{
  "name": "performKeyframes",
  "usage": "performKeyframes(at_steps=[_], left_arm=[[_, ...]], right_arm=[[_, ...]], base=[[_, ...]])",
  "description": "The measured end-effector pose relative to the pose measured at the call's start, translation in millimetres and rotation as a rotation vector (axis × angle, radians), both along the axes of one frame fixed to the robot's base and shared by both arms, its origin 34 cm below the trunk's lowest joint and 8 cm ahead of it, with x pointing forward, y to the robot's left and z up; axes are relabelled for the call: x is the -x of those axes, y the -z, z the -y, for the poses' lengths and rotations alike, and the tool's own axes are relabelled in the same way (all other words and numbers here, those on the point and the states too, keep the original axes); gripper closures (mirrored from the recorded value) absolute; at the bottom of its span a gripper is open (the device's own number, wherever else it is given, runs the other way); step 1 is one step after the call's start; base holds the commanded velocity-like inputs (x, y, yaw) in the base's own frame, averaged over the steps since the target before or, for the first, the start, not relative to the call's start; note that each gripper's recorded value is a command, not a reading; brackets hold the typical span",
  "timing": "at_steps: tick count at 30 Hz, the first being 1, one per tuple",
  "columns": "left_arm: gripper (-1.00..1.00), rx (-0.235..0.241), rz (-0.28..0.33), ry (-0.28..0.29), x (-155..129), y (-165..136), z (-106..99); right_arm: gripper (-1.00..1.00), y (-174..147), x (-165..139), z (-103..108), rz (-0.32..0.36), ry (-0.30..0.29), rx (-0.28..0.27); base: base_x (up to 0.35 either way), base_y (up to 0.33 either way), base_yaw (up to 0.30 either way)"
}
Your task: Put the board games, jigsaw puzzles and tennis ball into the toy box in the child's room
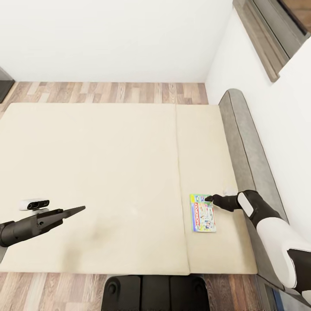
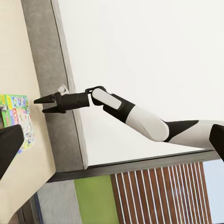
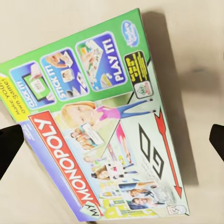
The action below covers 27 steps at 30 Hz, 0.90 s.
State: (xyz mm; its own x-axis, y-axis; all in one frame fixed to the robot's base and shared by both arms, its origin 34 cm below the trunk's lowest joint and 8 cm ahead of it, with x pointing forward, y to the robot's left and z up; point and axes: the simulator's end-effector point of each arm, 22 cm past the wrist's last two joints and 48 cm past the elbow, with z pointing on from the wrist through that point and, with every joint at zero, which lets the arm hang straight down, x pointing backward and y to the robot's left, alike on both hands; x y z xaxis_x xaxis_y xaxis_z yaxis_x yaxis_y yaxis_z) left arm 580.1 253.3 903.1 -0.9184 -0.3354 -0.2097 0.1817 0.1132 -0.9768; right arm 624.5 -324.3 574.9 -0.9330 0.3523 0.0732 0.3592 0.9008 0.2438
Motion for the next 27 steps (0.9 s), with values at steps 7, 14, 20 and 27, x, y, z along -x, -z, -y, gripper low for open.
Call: performKeyframes(at_steps=[7, 14, 20, 27], left_arm=[[-1.00, -0.001, -0.012, 0.000, 1.2, 5.7, -0.3], [-1.00, -0.001, -0.024, 0.000, 2.5, 11.2, -0.2], [-1.00, 0.000, -0.034, 0.000, 3.7, 15.8, 0.0], [-1.00, 0.000, -0.045, 0.000, 5.0, 21.2, 0.1]], right_arm=[[-1.00, 5.7, 4.4, 0.3, -0.010, 0.000, 0.000], [-1.00, 11.5, 9.2, 0.5, -0.021, 0.000, 0.001], [-1.00, 16.4, 13.4, 0.6, -0.030, 0.000, 0.001], [-1.00, 21.9, 17.8, -0.7, -0.038, 0.000, -0.005]], base=[[0.000, 0.000, 0.000], [0.000, 0.000, 0.000], [0.000, 0.000, 0.000], [0.000, 0.000, 0.000]])
